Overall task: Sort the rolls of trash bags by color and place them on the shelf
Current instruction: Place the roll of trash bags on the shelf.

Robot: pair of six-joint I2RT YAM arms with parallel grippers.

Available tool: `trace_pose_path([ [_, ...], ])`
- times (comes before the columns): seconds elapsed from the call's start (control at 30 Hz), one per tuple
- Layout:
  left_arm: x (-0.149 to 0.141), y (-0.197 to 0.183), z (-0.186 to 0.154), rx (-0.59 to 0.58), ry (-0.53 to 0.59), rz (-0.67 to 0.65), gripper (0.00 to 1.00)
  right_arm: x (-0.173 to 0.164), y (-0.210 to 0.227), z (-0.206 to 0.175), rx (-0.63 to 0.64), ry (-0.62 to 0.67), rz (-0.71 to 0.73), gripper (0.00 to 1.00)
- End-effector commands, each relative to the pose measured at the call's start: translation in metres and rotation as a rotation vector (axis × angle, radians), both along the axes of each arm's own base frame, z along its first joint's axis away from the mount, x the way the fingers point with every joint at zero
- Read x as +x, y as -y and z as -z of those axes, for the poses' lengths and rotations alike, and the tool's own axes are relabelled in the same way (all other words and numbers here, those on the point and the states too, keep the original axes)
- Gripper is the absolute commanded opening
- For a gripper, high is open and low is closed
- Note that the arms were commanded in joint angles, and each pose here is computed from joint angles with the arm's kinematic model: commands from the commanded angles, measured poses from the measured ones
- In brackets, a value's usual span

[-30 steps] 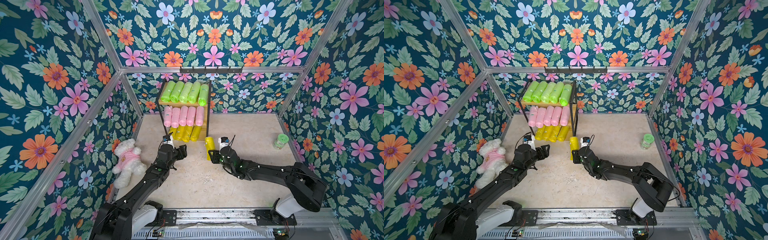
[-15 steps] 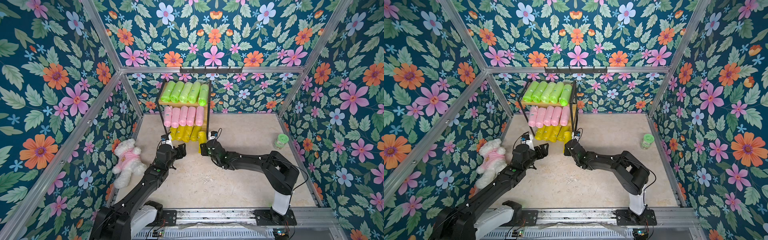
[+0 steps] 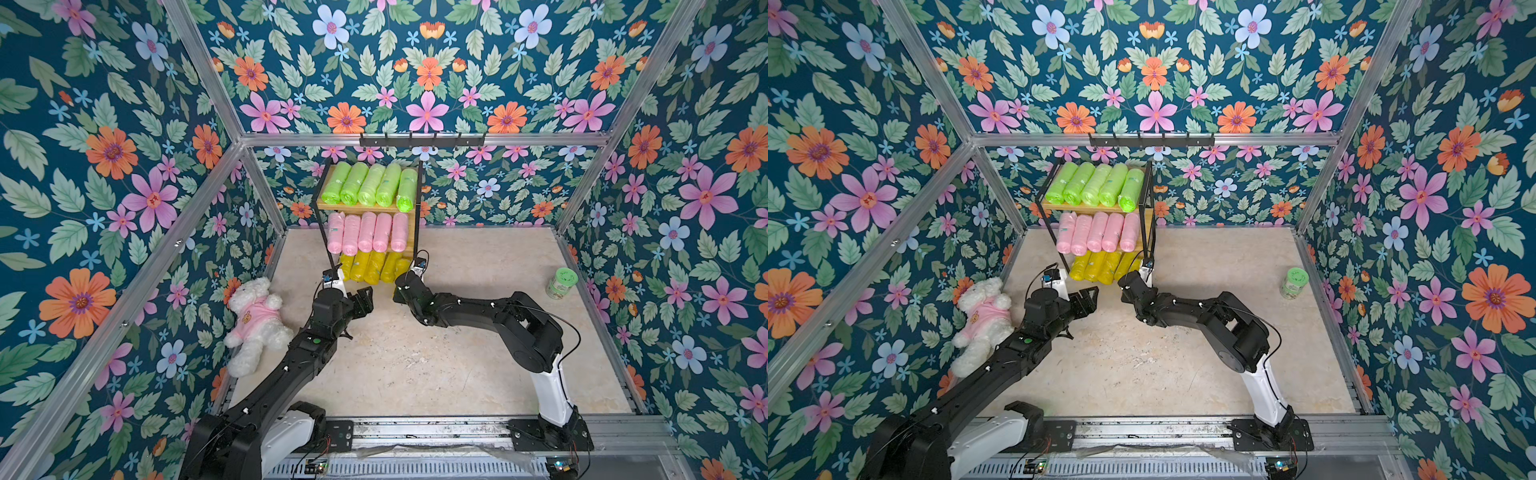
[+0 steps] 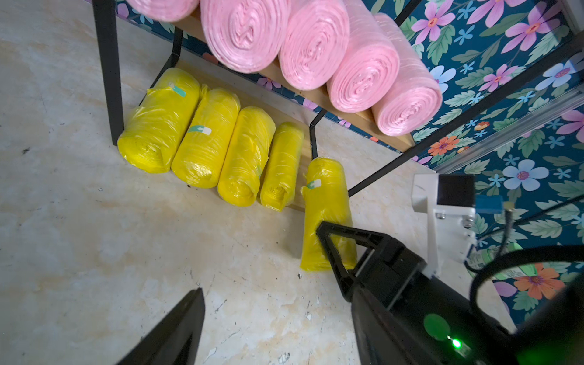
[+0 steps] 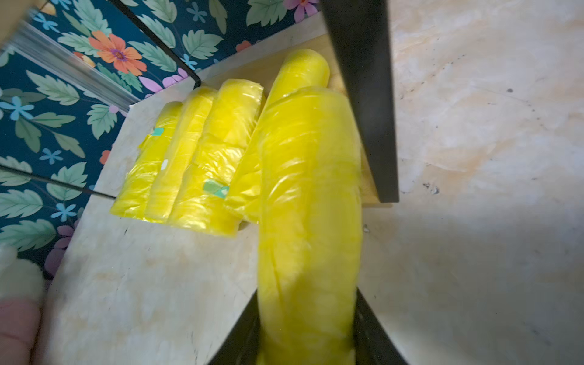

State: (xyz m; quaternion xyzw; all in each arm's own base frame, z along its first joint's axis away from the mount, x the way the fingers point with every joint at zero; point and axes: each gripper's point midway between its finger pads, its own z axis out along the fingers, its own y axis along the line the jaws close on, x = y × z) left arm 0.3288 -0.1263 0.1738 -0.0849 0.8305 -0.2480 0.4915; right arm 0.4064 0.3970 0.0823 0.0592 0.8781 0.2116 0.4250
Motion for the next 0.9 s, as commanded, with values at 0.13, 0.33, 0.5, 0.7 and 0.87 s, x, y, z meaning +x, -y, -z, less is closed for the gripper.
trace_pose_path([
  [0.13,0.0,0.002,-0.009,-0.027,0.029,0.009,0.78,0.02,0.001,0.0,-0.039,0.045,0.041,0.42],
  [0.33,-0.001,0.004,-0.008,-0.037,0.025,0.016,0.79,0.033,0.002,0.004,-0.047,0.051,0.057,0.44],
  [0.5,-0.003,0.004,-0.009,-0.04,0.027,0.017,0.79,0.043,0.0,0.002,-0.04,0.072,0.044,0.46],
  [0.7,-0.004,0.003,-0.011,-0.039,0.029,0.017,0.78,0.051,-0.006,0.003,-0.048,0.09,0.032,0.49],
  [0.87,-0.005,0.004,-0.01,-0.039,0.025,0.023,0.79,0.05,-0.006,0.003,-0.038,0.094,0.021,0.53],
])
